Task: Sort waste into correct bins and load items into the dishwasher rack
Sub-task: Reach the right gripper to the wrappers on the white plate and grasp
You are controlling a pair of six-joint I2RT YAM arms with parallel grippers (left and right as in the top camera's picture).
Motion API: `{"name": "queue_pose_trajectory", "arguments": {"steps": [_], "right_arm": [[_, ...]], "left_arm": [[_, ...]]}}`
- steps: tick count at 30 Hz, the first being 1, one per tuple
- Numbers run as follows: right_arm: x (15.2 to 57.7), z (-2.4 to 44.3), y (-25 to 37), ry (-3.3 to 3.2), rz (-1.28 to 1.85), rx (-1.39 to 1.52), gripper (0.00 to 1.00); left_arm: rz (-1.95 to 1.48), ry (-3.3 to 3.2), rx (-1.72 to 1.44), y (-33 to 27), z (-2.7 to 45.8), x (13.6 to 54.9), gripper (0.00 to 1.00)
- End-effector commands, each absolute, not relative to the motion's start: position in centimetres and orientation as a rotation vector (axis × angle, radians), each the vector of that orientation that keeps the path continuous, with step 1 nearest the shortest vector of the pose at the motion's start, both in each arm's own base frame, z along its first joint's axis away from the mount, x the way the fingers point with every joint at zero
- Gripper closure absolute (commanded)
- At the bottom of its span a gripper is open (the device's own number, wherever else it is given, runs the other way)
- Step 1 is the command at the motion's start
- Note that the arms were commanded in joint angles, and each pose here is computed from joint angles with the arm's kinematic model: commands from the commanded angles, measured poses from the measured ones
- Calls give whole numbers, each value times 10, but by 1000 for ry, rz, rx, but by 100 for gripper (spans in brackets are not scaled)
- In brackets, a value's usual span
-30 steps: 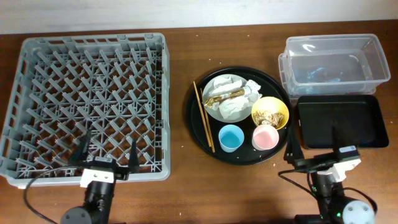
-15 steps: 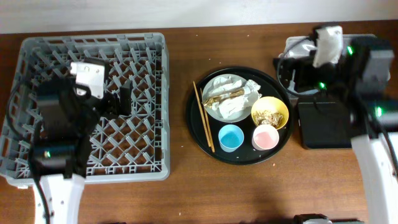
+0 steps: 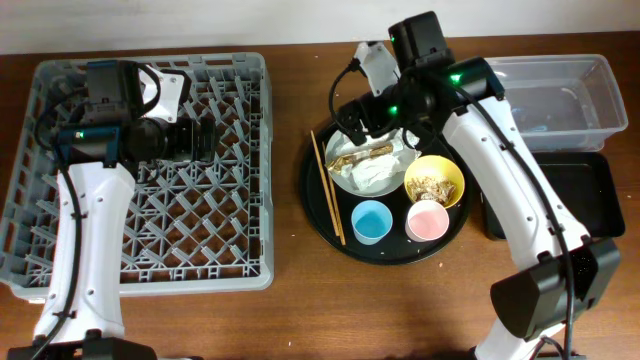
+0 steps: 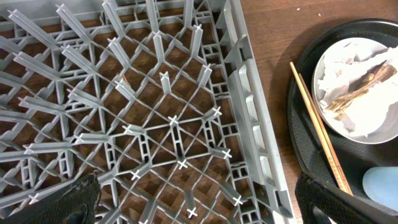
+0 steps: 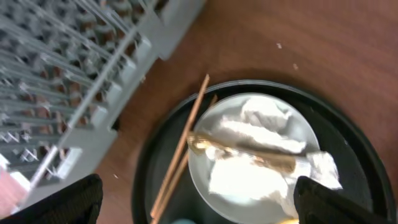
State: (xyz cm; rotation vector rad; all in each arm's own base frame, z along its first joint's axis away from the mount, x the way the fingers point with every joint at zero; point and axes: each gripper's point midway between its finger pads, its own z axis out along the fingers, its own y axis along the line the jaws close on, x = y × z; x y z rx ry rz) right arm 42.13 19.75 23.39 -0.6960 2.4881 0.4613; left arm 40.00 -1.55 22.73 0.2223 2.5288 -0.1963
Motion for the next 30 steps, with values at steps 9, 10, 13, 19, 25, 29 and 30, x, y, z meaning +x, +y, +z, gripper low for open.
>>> {"name": "queue_pose_trajectory", "arguments": {"steps": [9,10,13,19,25,29,30], "right_arm": [[464,94,136,2690,76,943,8],[463,80,140,2719,82,974,9],[459,43,142,2785,35,991,4],[447,-4,145,2891,-17,1017,18],[453,3,145,2943,2,819,96],[477,77,150,2981,147,316,96],[482,116,148,2952,174,128,96]], "left_arm": [[-176,2508,243,-14,235,405,1],[-177,2508,243,-14,235,405,1],[-177,2508,243,-14,235,405,1],[-176,2508,243,-14,235,405,1],[-176,2508,243,-14,235,405,1],[-177,2508,243,-14,235,405,1],[-177,2508,243,-14,235,405,0]]}}
